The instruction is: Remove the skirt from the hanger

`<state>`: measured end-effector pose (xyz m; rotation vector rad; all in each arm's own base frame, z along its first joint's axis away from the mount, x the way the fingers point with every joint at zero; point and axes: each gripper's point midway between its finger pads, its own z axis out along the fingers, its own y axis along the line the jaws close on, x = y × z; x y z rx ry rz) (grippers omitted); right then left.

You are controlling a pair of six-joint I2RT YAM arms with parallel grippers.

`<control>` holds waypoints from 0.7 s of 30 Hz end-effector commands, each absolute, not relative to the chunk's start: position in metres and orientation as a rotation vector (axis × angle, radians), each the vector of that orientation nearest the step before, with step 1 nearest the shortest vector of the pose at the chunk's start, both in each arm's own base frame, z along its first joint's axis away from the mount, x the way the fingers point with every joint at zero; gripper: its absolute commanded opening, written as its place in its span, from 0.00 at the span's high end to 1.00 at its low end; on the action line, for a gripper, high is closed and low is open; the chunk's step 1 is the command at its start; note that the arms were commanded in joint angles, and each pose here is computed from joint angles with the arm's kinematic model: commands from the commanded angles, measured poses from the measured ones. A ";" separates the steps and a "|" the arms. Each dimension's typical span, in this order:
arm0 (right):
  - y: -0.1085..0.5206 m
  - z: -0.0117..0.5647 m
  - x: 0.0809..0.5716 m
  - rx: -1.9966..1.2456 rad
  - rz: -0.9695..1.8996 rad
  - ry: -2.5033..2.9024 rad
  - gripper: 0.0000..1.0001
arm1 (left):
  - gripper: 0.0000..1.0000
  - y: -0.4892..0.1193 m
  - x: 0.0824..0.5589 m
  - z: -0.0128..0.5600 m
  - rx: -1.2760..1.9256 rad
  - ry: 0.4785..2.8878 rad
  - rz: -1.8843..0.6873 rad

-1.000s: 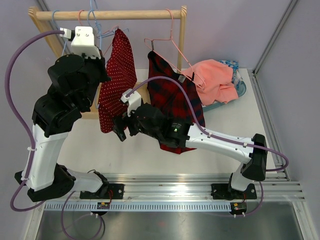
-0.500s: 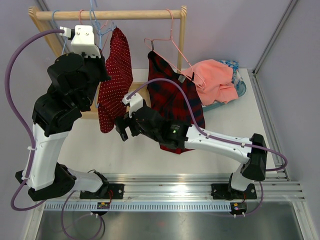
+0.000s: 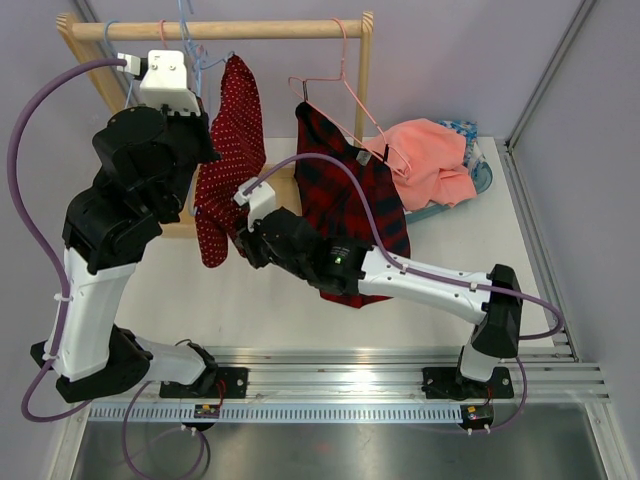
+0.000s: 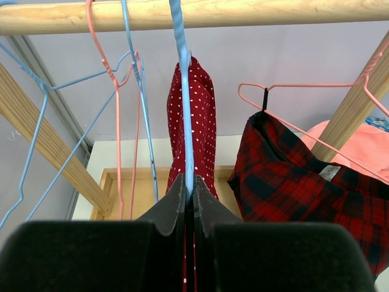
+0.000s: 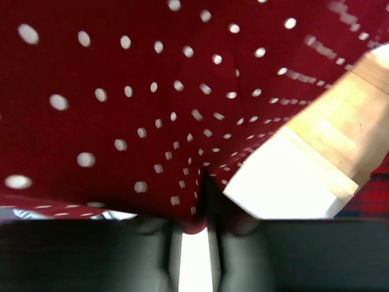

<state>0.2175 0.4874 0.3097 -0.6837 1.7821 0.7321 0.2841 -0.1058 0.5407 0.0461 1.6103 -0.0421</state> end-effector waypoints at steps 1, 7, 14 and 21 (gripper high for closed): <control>0.495 0.313 0.213 -0.661 0.771 1.761 0.83 | 1.00 -0.093 0.273 0.580 -0.025 1.493 -0.088; 0.484 0.221 0.198 -0.666 0.783 1.926 1.00 | 1.00 -0.087 0.269 0.587 -0.021 1.475 -0.066; 0.455 0.123 0.164 -0.653 0.789 2.124 1.00 | 1.00 -0.080 0.267 0.593 -0.037 1.455 -0.045; 0.420 0.146 0.157 -0.634 0.636 2.076 1.00 | 1.00 -0.081 0.267 0.585 -0.035 1.473 -0.047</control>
